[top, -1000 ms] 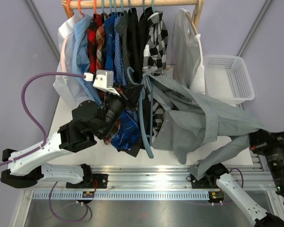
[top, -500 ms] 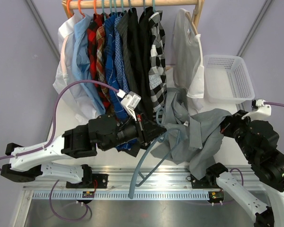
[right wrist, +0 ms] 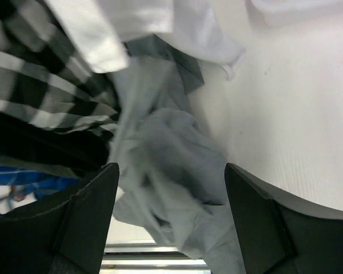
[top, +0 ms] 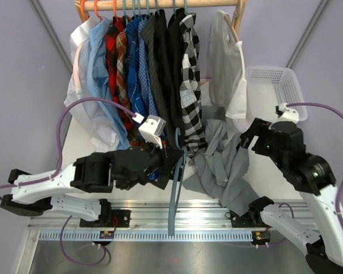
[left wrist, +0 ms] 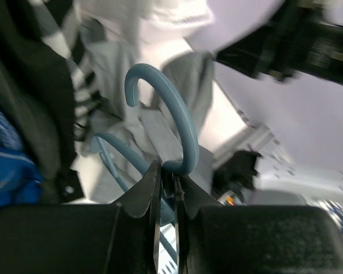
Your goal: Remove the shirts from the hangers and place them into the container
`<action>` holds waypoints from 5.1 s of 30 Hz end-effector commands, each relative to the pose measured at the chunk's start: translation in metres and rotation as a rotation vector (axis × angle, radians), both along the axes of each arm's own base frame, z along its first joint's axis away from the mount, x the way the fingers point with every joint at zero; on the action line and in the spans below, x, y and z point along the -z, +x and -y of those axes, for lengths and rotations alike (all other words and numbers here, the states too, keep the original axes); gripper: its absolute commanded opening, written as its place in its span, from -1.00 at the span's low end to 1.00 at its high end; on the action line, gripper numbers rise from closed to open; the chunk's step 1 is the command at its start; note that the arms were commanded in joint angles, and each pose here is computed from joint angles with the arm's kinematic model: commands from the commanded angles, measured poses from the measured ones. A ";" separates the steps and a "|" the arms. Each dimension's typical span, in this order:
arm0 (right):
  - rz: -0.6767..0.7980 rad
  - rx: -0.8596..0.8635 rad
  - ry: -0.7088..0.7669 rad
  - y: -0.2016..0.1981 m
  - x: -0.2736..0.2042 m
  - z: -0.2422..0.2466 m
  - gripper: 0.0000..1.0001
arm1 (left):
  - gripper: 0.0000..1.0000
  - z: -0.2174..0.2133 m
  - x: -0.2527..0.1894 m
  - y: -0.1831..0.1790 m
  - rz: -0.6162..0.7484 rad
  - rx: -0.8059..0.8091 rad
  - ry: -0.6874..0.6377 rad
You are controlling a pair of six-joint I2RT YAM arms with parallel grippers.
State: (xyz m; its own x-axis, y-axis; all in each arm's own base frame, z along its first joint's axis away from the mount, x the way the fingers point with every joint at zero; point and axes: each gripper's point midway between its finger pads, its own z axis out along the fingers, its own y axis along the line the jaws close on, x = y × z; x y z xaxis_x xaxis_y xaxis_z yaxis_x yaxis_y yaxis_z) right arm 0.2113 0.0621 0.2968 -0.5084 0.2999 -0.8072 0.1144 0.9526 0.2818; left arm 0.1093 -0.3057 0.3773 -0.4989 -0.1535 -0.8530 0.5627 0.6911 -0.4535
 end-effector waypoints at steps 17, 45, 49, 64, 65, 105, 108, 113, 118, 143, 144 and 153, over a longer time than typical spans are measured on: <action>0.159 -0.577 0.182 -0.096 -0.098 -0.054 0.60 | -1.00 0.095 0.000 0.077 0.280 -0.223 0.340; 0.003 -0.582 0.136 -0.112 -0.050 -0.046 0.23 | -1.00 0.134 -0.033 0.137 0.321 -0.238 0.289; 0.000 -0.578 0.135 -0.109 -0.046 -0.047 0.09 | -1.00 0.132 -0.039 0.130 0.307 -0.203 0.253; 0.152 -0.491 0.077 -0.114 -0.085 -0.020 -1.00 | 0.18 0.126 -0.017 0.096 0.233 -0.073 0.257; 0.169 -0.450 0.056 -0.114 -0.090 -0.011 -1.00 | 0.73 0.116 -0.016 0.096 0.240 -0.105 0.264; 0.469 -0.231 -0.095 0.149 -0.224 -0.081 -1.00 | 0.98 -0.064 0.047 0.035 0.134 -0.313 0.118; 0.488 -0.213 -0.117 0.168 -0.232 -0.085 -1.00 | 0.98 -0.067 0.051 0.034 0.132 -0.311 0.112; 0.483 -0.186 -0.133 0.187 -0.235 -0.088 -1.00 | 0.98 -0.074 0.050 0.034 0.122 -0.317 0.088; 0.352 -0.150 -0.147 0.195 -0.192 -0.087 -1.00 | 0.97 -0.079 0.051 0.033 0.118 -0.321 0.082; 0.345 -0.246 0.056 0.018 -0.144 -0.041 0.99 | 0.98 -0.073 0.050 0.036 0.136 -0.335 0.107; 0.324 -0.258 0.057 0.014 -0.132 -0.041 0.99 | 0.98 -0.073 0.050 0.036 0.137 -0.337 0.108; 0.027 -0.191 0.058 -0.002 -0.009 -0.035 0.99 | 0.98 -0.064 0.051 0.036 0.148 -0.331 0.129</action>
State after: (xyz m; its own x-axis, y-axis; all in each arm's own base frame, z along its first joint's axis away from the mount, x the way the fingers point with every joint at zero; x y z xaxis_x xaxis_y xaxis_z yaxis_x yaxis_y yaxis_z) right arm 0.2084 0.0947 0.3490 -0.4285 0.2304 -0.8737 -0.1590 0.9326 0.3239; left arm 0.1413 -0.2374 0.3088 -0.3363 -0.1019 -0.9362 0.3805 0.8947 -0.2340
